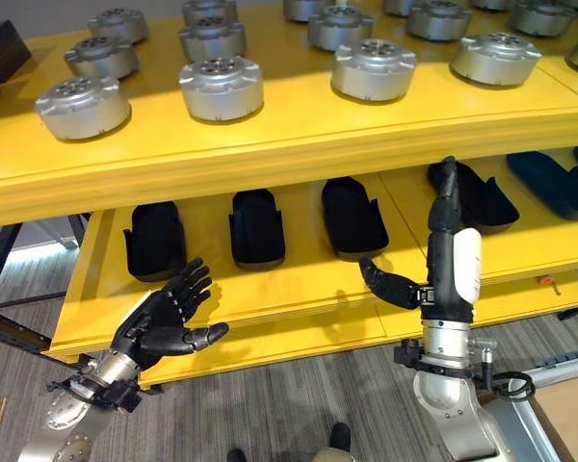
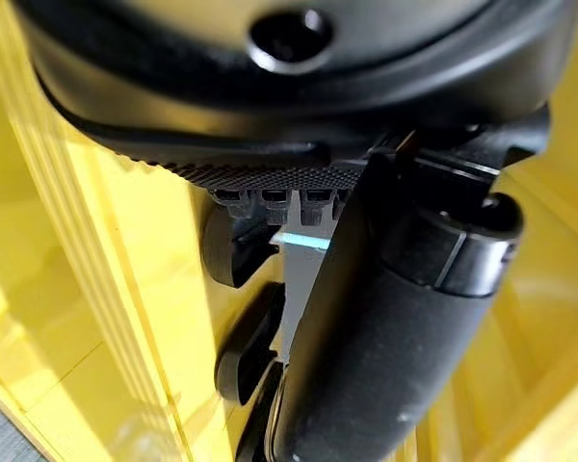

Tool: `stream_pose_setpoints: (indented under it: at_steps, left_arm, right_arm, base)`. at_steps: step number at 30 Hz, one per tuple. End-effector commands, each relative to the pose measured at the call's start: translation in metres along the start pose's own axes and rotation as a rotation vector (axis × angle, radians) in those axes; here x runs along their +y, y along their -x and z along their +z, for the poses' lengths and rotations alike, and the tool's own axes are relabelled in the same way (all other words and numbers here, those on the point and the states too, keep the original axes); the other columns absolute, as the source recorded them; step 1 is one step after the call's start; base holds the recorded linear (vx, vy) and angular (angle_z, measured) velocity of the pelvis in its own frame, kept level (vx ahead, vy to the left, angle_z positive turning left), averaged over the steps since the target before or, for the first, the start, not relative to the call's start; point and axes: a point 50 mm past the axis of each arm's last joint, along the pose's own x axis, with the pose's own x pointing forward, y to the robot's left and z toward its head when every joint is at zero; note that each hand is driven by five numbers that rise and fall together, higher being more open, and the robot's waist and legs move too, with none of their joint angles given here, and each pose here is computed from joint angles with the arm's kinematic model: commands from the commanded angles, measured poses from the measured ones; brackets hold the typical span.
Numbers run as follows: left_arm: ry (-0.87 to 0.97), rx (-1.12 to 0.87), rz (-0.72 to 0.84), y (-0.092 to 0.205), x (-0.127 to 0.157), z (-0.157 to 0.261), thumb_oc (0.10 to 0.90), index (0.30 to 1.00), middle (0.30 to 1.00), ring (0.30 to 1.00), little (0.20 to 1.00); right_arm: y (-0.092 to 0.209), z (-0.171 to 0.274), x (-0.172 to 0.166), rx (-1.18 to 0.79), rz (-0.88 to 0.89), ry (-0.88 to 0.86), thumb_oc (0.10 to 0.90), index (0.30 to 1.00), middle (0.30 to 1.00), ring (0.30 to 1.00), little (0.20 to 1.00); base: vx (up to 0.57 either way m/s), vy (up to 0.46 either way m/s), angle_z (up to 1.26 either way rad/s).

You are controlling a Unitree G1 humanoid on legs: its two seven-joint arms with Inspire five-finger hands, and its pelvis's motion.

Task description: Move parts from the plastic box to the shelf.

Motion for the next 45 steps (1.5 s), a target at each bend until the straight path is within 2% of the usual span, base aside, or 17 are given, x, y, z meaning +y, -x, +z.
stream_pose_setpoints:
  at_steps: [1,10,16,20,21,27,31,32,39,45]
  left_arm:
    - [-0.156,-0.291,-0.044,-0.005,-0.003,0.059,0.9,1.0,1.0,1.0,1.0]
    - [-0.202,-0.314,0.07,-0.019,0.002,0.068,0.9,1.0,1.0,1.0,1.0]
    - [-0.268,-0.302,0.171,-0.02,0.006,0.067,0.9,1.0,1.0,1.0,1.0]
    - [-0.403,-0.354,0.292,-0.025,0.008,0.077,0.9,1.0,1.0,1.0,1.0]
    - [-0.505,-0.375,0.344,-0.022,0.01,0.082,0.9,1.0,1.0,1.0,1.0]
    - [-0.761,-0.402,0.474,-0.018,0.024,0.09,0.9,1.0,1.0,1.0,1.0]
    - [-0.854,-0.359,0.501,-0.024,0.025,0.086,0.9,1.0,1.0,1.0,1.0]
    - [-0.959,-0.312,0.544,-0.025,0.03,0.083,0.9,1.0,1.0,1.0,1.0]
    - [-1.09,-0.23,0.58,-0.014,0.04,0.072,0.9,1.0,1.0,1.0,1.0]
    - [-1.14,-0.179,0.553,-0.012,0.041,0.069,0.9,1.0,1.0,1.0,1.0]
  right_arm:
    - [-0.035,0.046,-0.013,-0.305,-0.08,-0.019,0.9,1.0,1.0,1.0,1.0]
    - [-0.024,0.037,-0.038,-0.267,-0.171,0.017,0.9,1.0,1.0,1.0,1.0]
    - [-0.025,0.038,-0.036,-0.253,-0.233,-0.021,0.9,1.0,1.0,1.0,1.0]
    - [-0.036,0.036,-0.034,-0.262,-0.257,-0.004,0.9,1.0,1.0,1.0,1.0]
    - [-0.038,0.037,-0.036,-0.283,-0.252,0.003,0.9,1.0,1.0,1.0,1.0]
    - [-0.041,0.035,-0.057,-0.301,-0.267,0.059,0.9,1.0,1.0,1.0,1.0]
    - [-0.035,0.03,-0.062,-0.241,-0.312,0.019,0.9,1.0,1.0,1.0,1.0]
    - [-0.03,0.028,-0.061,-0.22,-0.31,0.013,0.9,1.0,1.0,1.0,1.0]
    - [-0.023,0.022,-0.054,-0.129,-0.319,0.016,0.9,1.0,1.0,1.0,1.0]
    - [-0.013,0.01,-0.05,-0.018,-0.349,0.031,0.9,1.0,1.0,1.0,1.0]
  base:
    - [-0.03,0.054,-0.63]
    - [0.0,-0.1,0.2]
    - [0.04,-0.139,0.16]
    - [0.02,0.007,0.02]
    - [0.17,0.355,-0.07]
    - [0.11,0.341,-0.24]
    - [0.08,0.318,-0.14]
    - [0.09,0.279,-0.02]
    - [0.07,0.163,0.0]
    - [0.02,0.107,-0.09]
